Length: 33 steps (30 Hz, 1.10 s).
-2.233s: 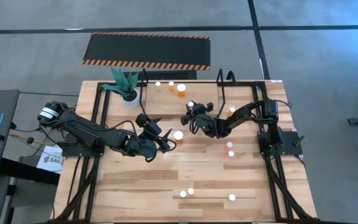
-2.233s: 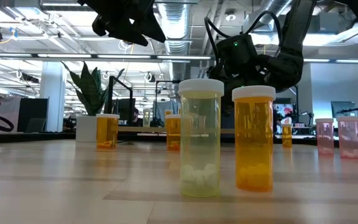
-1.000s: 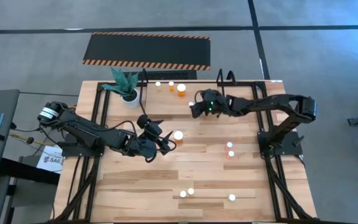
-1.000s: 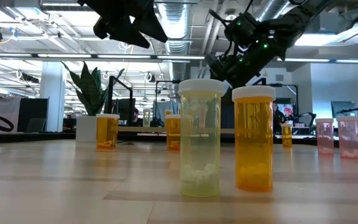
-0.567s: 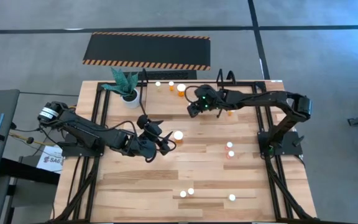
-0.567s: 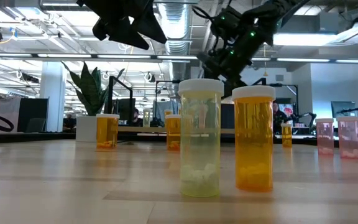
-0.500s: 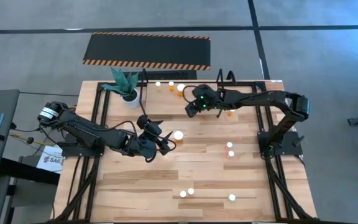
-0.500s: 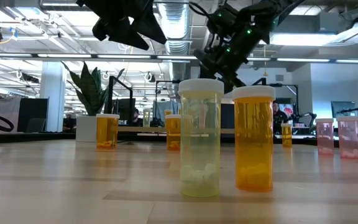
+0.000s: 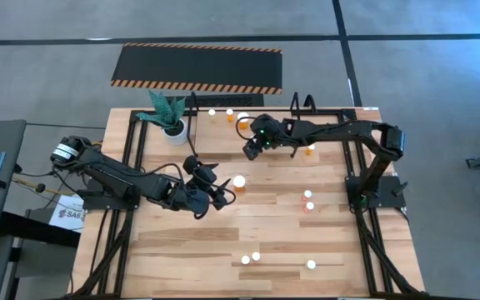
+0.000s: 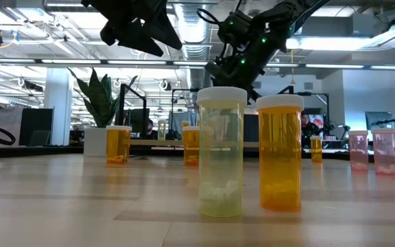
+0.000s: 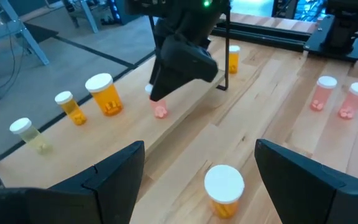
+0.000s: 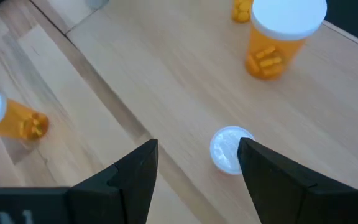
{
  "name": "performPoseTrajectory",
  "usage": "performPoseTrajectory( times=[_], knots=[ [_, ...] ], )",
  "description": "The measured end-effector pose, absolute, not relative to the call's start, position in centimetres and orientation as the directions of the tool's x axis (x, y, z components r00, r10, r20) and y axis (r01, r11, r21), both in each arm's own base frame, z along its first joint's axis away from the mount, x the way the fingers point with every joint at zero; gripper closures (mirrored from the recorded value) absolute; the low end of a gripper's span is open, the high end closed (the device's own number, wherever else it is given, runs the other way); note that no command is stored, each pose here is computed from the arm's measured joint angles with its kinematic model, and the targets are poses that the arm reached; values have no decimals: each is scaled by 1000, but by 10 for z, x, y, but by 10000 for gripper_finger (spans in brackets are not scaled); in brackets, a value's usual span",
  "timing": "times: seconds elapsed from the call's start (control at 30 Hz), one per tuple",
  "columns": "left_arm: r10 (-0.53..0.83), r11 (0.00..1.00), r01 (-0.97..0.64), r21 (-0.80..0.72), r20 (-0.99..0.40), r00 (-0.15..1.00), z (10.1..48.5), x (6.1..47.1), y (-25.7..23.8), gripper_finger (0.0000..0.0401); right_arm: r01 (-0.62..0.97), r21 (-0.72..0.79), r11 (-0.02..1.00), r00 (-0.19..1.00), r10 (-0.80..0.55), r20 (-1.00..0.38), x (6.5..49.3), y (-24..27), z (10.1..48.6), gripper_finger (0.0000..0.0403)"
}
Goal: Pick and place medicine bottles onto shelf by color
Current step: Put the bottom left pink pill bottle on the shelf
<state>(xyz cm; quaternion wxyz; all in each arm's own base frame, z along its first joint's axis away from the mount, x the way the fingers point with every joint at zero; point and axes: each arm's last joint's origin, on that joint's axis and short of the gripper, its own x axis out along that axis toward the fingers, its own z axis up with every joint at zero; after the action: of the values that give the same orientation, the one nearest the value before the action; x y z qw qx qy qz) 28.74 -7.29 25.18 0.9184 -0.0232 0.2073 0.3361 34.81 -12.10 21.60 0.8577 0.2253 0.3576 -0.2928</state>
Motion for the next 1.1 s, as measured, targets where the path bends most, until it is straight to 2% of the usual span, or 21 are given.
performPoseTrajectory(
  times=[1.1],
  knots=[
    [613,767,-633,106,-412,674,249,285,-72,108,648,156,745,600,-374,-707,345,-123,228,152]
  ],
)
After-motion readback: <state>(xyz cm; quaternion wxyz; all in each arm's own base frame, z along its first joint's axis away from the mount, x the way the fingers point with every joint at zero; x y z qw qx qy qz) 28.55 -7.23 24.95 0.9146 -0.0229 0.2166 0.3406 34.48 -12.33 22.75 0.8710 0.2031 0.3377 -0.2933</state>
